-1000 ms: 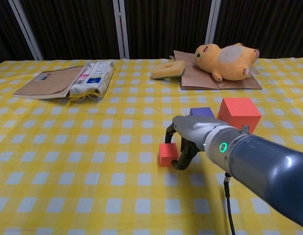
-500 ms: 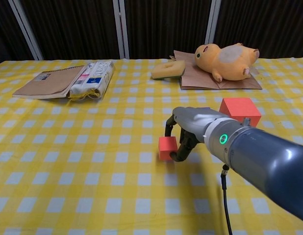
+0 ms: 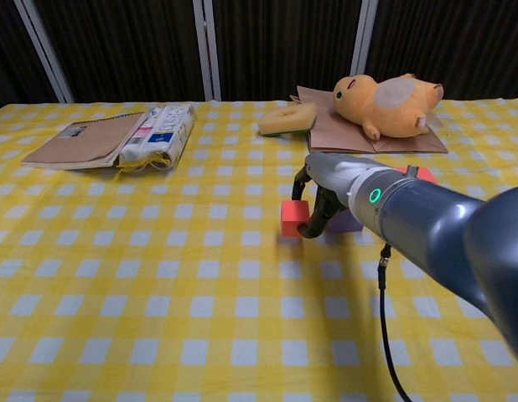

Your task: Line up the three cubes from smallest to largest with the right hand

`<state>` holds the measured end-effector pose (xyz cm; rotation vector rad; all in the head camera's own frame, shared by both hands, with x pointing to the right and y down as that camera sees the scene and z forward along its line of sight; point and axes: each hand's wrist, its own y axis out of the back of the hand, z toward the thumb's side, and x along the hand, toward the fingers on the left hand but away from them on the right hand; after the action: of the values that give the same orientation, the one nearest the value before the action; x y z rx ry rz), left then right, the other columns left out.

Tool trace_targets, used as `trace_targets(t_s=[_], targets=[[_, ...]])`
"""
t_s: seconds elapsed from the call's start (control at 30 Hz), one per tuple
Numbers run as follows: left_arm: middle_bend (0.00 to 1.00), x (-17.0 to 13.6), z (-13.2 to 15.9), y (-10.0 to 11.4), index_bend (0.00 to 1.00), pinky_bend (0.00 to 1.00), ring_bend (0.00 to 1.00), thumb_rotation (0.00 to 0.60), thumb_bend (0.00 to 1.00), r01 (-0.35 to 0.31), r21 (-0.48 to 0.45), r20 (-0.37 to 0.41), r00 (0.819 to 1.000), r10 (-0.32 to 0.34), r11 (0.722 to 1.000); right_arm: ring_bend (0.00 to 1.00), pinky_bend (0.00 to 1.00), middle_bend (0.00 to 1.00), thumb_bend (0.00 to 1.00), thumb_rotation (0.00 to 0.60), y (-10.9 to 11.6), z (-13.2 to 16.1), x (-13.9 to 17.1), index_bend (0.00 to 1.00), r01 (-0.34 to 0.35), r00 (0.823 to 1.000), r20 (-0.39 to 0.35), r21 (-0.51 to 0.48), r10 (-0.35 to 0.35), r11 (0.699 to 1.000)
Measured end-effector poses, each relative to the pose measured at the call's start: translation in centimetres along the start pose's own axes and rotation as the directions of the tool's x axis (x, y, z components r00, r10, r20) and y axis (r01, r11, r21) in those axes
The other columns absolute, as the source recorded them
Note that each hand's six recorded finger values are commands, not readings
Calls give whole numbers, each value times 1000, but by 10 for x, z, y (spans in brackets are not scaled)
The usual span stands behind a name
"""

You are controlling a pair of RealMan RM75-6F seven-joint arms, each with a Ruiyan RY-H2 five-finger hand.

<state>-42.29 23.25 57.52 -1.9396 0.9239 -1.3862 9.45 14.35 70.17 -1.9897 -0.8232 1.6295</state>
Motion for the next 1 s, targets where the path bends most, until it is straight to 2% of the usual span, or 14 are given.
trace_targets(t_s=[0.77, 0.83, 1.0], targets=[[0, 0, 0, 1, 0, 0, 0, 600, 0, 5, -13, -1, 1000, -5, 1000, 1000, 1000, 981, 441, 600, 1, -4, -22, 497, 17, 1000, 13, 8, -17, 1000], [0, 0, 0, 1, 0, 0, 0, 600, 0, 5, -12, -1, 1000, -5, 1000, 1000, 1000, 981, 441, 600, 0, -4, -22, 480, 16, 1000, 16, 8, -17, 1000], [0, -1, 0, 1, 0, 0, 0, 600, 0, 4, -11, 2, 1000, -4, 1000, 1000, 1000, 981, 441, 600, 0, -5, -22, 361, 19, 1000, 15, 10, -19, 1000]])
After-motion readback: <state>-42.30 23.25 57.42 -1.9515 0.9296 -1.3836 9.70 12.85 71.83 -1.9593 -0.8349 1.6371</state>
